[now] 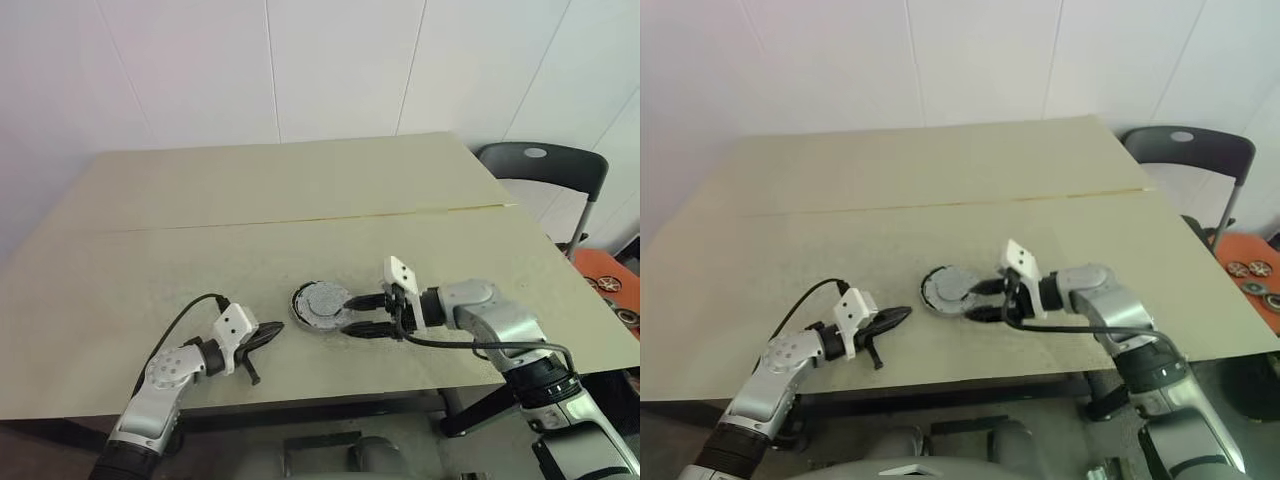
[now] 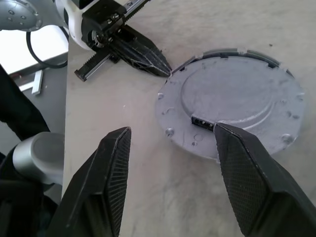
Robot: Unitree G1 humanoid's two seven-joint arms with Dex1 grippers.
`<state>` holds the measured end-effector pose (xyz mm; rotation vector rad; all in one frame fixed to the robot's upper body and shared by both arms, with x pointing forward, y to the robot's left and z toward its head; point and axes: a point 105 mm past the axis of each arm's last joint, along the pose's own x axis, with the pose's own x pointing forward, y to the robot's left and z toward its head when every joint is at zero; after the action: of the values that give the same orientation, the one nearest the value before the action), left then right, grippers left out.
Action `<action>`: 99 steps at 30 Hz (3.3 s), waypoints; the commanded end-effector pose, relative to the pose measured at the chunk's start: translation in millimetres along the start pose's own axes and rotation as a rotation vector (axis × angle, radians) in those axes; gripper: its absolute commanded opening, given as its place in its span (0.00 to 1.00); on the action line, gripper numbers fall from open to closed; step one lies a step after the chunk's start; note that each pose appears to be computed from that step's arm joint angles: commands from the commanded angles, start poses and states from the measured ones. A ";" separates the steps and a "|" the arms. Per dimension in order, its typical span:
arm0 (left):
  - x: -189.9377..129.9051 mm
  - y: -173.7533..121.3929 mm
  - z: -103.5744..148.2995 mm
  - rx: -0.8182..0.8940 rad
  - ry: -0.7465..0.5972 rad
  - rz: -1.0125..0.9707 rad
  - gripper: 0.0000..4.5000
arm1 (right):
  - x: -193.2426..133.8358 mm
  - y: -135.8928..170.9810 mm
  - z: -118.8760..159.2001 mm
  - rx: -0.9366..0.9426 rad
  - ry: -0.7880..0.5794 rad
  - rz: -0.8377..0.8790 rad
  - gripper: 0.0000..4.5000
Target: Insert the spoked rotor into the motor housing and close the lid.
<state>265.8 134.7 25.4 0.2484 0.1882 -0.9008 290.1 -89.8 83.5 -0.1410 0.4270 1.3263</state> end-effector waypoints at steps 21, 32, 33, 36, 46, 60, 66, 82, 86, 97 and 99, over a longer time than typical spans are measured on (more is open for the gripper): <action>-10.3 19.7 31.4 0.014 -0.166 0.068 0.00 | 45.1 -21.1 -0.6 -0.157 0.045 -0.222 0.99; -29.4 21.4 23.4 -0.051 -0.114 0.068 0.00 | 38.9 -26.4 -33.7 -0.087 0.123 -0.251 0.99; -29.9 22.1 23.5 -0.050 -0.112 0.069 0.00 | 38.0 -25.7 -37.8 -0.079 0.135 -0.246 0.99; -30.2 24.7 23.7 -0.045 -0.105 0.074 0.00 | 35.3 -22.4 -45.3 -0.050 0.145 -0.229 0.99; -25.7 24.9 22.1 -0.033 -0.097 0.075 0.00 | 38.4 -23.6 -37.6 -0.045 0.115 -0.234 0.68; -30.3 23.3 14.1 -0.036 -0.070 0.085 0.00 | 54.4 -43.9 -12.1 -0.115 0.010 -0.395 0.68; -29.6 20.8 12.9 -0.040 -0.065 0.083 0.00 | 56.6 -36.1 -3.7 -0.021 -0.032 -0.338 0.68; -25.4 16.2 6.7 -0.040 -0.036 0.071 0.00 | 47.3 -43.5 15.4 0.028 0.103 -0.295 0.68; -25.6 14.5 3.9 -0.042 -0.024 0.069 0.00 | 50.2 -41.9 21.6 0.020 0.081 -0.311 0.68; -23.7 13.8 0.8 -0.039 -0.004 0.058 0.00 | 47.9 -55.6 33.4 0.045 -0.005 -0.416 0.68; -23.0 13.8 -0.7 -0.038 0.003 0.056 0.00 | 48.5 -56.2 36.1 0.049 -0.020 -0.423 0.68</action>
<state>260.2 163.0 30.0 0.1994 0.2110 -0.8319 348.4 -40.9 72.6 -0.1771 0.4568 0.9575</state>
